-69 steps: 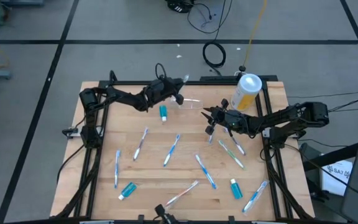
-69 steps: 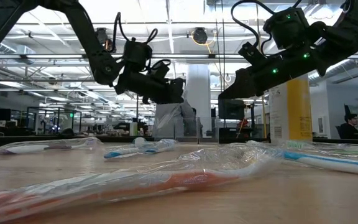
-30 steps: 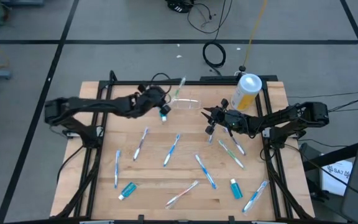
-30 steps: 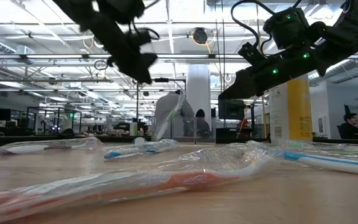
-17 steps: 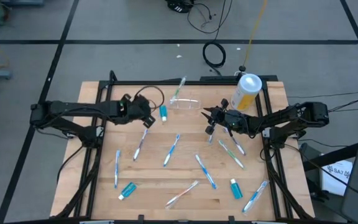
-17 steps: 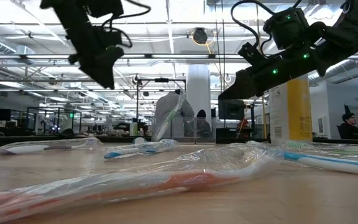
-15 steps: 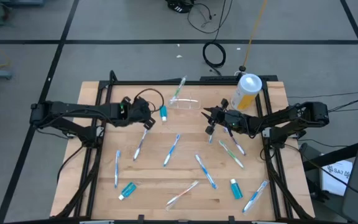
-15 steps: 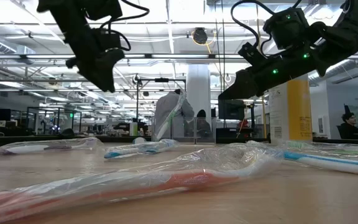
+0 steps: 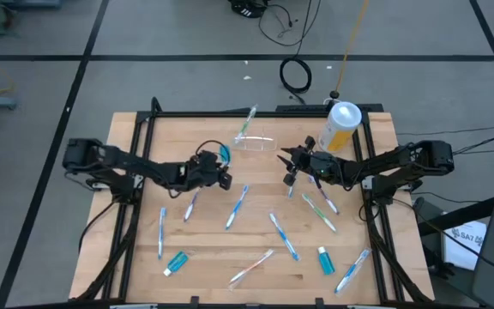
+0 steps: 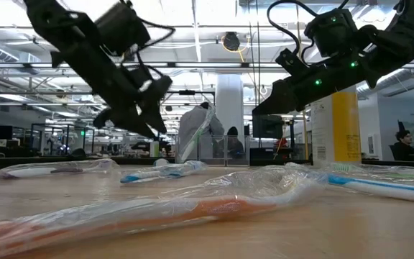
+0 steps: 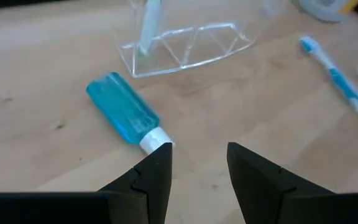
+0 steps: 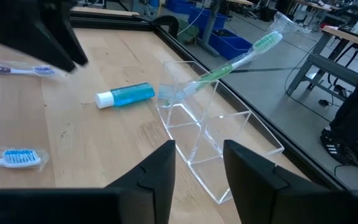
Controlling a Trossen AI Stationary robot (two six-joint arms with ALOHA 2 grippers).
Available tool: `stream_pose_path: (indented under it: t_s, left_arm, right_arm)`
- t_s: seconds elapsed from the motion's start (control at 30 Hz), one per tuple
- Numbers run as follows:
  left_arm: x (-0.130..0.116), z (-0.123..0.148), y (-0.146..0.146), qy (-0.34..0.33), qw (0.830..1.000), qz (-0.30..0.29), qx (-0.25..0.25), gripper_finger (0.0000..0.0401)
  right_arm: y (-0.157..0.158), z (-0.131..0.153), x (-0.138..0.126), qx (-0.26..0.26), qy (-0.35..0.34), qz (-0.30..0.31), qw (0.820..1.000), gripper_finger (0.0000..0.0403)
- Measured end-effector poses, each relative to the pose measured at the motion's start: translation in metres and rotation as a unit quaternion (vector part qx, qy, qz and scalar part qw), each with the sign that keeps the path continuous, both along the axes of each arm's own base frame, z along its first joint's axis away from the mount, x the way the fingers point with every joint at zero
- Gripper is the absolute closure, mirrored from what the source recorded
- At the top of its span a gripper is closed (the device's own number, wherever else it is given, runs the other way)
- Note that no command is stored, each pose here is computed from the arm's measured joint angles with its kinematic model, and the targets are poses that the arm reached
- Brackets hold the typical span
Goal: Pick & Place toothbrushing station
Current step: Put the mouthwash into the transparent organizer
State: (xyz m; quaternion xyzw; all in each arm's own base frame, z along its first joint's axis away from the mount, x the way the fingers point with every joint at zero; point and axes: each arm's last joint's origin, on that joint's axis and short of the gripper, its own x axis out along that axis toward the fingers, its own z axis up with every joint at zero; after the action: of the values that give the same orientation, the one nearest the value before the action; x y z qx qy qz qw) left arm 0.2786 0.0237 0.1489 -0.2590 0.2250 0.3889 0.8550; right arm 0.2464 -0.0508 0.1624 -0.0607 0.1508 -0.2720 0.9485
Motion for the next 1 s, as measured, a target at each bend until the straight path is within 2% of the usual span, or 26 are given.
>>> stream_pose_path:
  t_s: [0.27,0.43,1.0]
  left_arm:
    - [0.009,-0.027,0.019,0.009,0.999,0.034,0.0,0.0242]
    - [0.007,-0.029,0.026,0.007,0.998,0.056,-0.009,0.0242]
    - [0.009,-0.033,0.017,0.002,0.998,0.062,-0.017,0.0242]
  right_arm:
    - [0.0,0.0,0.0,0.0,0.0,0.0,1.0,0.027]
    - [0.0,0.0,0.0,0.0,0.0,0.0,1.0,0.0272]
    - [0.0,0.0,0.0,0.0,0.001,0.0,1.0,0.0273]
